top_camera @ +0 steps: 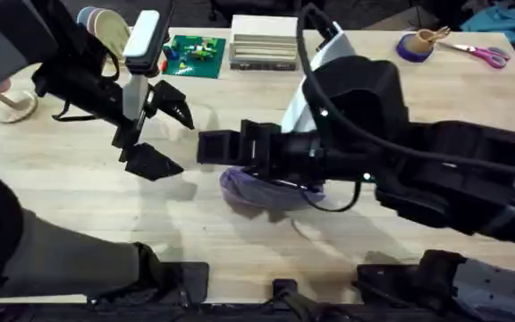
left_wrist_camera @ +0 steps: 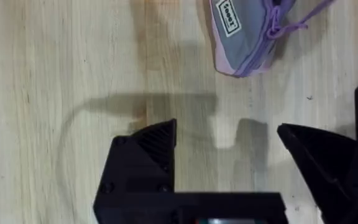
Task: Unzip the bag, pick up the pens from the table one at a time and place them inside, then zip the bag closed.
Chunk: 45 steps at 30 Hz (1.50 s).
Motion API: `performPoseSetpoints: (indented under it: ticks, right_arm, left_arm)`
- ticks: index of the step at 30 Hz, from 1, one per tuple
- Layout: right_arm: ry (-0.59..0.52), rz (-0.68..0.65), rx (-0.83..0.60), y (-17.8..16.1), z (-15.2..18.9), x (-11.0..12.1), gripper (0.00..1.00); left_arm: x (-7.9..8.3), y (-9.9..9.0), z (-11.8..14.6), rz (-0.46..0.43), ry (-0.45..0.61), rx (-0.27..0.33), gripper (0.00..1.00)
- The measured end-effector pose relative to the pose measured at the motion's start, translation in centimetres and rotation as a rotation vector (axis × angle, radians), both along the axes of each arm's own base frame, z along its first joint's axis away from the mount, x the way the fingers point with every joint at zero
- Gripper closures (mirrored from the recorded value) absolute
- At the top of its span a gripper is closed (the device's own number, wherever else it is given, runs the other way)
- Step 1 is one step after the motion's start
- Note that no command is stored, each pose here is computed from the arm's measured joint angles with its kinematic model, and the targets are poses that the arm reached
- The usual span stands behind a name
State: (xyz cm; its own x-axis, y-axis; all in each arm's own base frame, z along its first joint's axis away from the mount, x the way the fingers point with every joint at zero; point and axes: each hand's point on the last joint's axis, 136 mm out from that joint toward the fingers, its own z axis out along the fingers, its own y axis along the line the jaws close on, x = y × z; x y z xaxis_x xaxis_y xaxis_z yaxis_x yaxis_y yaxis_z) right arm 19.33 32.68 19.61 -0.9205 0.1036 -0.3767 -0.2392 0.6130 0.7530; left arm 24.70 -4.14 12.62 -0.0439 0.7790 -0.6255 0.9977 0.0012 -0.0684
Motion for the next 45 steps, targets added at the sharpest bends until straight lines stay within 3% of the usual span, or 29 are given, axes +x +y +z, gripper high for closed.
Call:
performPoseSetpoints:
  ticks: [10,15,24,33,39,45]
  right_arm:
    - [-0.120,0.061,-0.074,-1.7,0.8,-1.1,0.004]
    - [-0.302,0.132,-0.174,-1.7,0.9,-2.0,0.004]
    - [-0.448,0.166,-0.308,-2.0,0.3,-2.7,0.004]
    - [-0.472,0.182,-0.336,-1.5,-0.3,-3.0,0.003]
    - [-0.428,0.125,-0.273,-0.8,0.3,-2.8,0.014]
    - [-0.406,0.126,-0.295,0.3,-1.3,-2.3,0.012]
  left_arm:
    - [0.0,0.0,0.0,0.000,-0.001,0.000,0.008]
    - [0.1,0.0,0.0,0.000,-0.005,0.001,0.007]
    - [0.2,0.1,-0.1,0.000,-0.012,0.003,0.007]
    - [0.2,0.1,-0.1,0.000,-0.012,0.003,0.007]
    - [0.2,0.1,-0.1,0.000,-0.012,0.003,0.007]
    - [0.2,0.1,-0.1,0.000,-0.012,0.003,0.007]
